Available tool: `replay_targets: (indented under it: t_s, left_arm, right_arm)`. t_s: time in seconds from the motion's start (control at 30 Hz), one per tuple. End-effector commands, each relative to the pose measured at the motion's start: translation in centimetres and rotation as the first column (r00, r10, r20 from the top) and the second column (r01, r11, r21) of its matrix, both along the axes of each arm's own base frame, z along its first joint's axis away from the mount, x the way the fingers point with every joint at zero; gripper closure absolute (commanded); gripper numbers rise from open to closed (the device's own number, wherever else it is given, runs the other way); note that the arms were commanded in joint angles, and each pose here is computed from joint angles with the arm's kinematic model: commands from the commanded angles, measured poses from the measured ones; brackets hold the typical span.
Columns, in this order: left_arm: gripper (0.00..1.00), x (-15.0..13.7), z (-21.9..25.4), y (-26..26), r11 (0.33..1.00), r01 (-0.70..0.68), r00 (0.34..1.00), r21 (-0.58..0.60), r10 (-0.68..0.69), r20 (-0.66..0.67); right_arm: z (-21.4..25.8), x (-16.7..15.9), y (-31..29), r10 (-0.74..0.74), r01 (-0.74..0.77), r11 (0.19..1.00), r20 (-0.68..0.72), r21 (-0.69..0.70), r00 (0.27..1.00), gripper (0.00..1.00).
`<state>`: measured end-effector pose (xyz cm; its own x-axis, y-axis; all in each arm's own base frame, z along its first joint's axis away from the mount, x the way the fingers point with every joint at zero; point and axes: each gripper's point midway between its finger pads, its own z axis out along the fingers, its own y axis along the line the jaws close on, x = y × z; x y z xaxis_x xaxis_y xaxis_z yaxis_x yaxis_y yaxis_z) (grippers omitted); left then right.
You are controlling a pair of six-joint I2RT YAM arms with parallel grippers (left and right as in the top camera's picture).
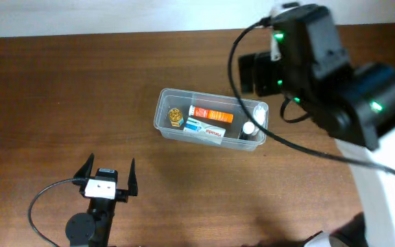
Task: Pack container
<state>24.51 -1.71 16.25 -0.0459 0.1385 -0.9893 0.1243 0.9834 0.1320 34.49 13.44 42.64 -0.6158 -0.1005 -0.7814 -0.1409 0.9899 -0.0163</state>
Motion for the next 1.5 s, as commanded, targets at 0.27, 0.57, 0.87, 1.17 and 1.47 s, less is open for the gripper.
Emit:
replay_targets:
  t_s: [0.27, 0.57, 0.87, 1.17, 1.47]
  left_arm:
    - [0.01, 0.0, -0.2, 0.2, 1.0, -0.011, 1.0, 0.021, 0.011, 0.003]
    - [0.01, 0.0, -0.2, 0.2, 1.0, -0.011, 1.0, 0.021, 0.011, 0.003]
    - [0.01, 0.0, -0.2, 0.2, 1.0, -0.011, 1.0, 0.021, 0.011, 0.003]
    - [0.01, 0.0, -0.2, 0.2, 1.0, -0.011, 1.0, 0.021, 0.011, 0.003]
    - [0.01, 0.0, -0.2, 0.2, 1.0, -0.011, 1.0, 0.021, 0.011, 0.003]
  right_arm:
    - [9.3, -1.1, -7.1, -0.211, 0.126, 0.967, 0.42, 0.222, 0.883, 0.02]
    - [3.7, -4.1, -13.3, -0.328, 0.202, 0.936, 0.511, 0.287, 0.795, 0.02]
    - [-5.3, -7.7, -15.4, -0.377, 0.229, 0.921, 0.576, 0.314, 0.725, 0.01]
    - [-14.7, -9.3, -14.8, -0.353, 0.183, 0.928, 0.608, 0.324, 0.711, 0.02]
    - [-20.2, -9.8, -13.1, -0.274, 0.094, 0.944, 0.596, 0.316, 0.755, 0.02]
